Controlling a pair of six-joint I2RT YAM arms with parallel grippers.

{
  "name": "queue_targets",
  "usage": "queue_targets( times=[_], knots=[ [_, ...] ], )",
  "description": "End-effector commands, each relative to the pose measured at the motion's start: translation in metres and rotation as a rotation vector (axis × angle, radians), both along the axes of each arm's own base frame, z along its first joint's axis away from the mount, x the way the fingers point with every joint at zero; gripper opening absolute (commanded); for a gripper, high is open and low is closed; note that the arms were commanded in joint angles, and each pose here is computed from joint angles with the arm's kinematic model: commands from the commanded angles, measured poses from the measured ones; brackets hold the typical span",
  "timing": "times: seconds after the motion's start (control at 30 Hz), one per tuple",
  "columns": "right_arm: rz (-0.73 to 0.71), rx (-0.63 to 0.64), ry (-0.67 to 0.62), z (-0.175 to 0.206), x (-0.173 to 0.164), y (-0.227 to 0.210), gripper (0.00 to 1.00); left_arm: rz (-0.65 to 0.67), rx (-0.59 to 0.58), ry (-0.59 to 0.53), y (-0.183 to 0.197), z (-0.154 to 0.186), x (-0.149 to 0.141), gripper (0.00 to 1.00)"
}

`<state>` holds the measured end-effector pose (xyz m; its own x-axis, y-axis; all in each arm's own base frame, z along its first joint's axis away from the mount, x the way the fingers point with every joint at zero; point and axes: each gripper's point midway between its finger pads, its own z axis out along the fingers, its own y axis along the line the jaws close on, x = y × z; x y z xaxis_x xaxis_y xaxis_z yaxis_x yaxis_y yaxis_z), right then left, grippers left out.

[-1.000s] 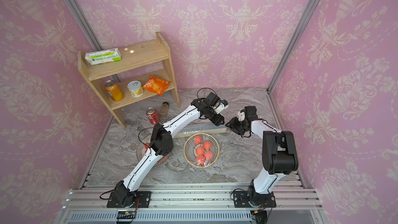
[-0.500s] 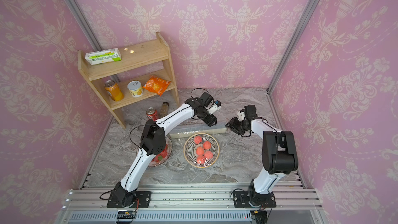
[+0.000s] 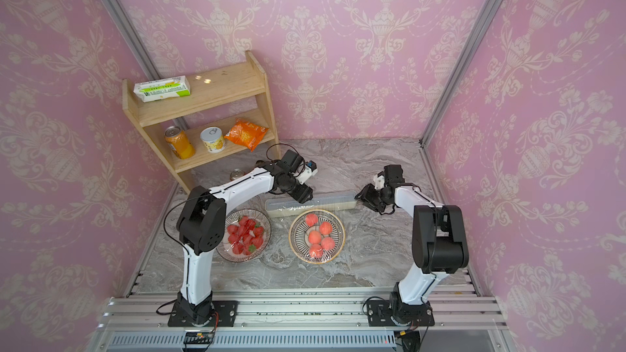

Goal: Wrap the plate with plastic wrap
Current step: Tear off the plastic wrap from the plastic wrap cutting box, then move the plastic wrap cutting box to the center of the board.

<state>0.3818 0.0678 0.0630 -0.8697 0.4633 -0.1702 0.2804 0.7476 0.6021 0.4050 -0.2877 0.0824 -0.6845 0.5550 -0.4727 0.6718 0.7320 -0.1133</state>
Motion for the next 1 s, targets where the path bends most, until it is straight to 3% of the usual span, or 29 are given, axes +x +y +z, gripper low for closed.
queue_targets(
  times=[0.0, 0.37, 0.7, 0.97],
  knots=[
    [-0.043, -0.124, 0.135, -0.031, -0.021, -0.023, 0.46, 0.062, 0.135, 0.008, 0.051, -0.022, -0.004, 0.69],
    [-0.050, -0.145, 0.142, -0.029, -0.020, -0.027, 0.46, 0.188, 0.215, -0.006, 0.137, -0.019, -0.020, 0.71],
    [-0.051, -0.138, 0.136, -0.027, -0.018, -0.026, 0.46, 0.289, 0.255, -0.027, 0.177, -0.010, -0.019, 0.75],
    [-0.053, -0.049, 0.031, -0.003, -0.001, -0.014, 0.48, 0.368, 0.027, -0.026, 0.155, 0.042, -0.023, 0.80]
  ],
)
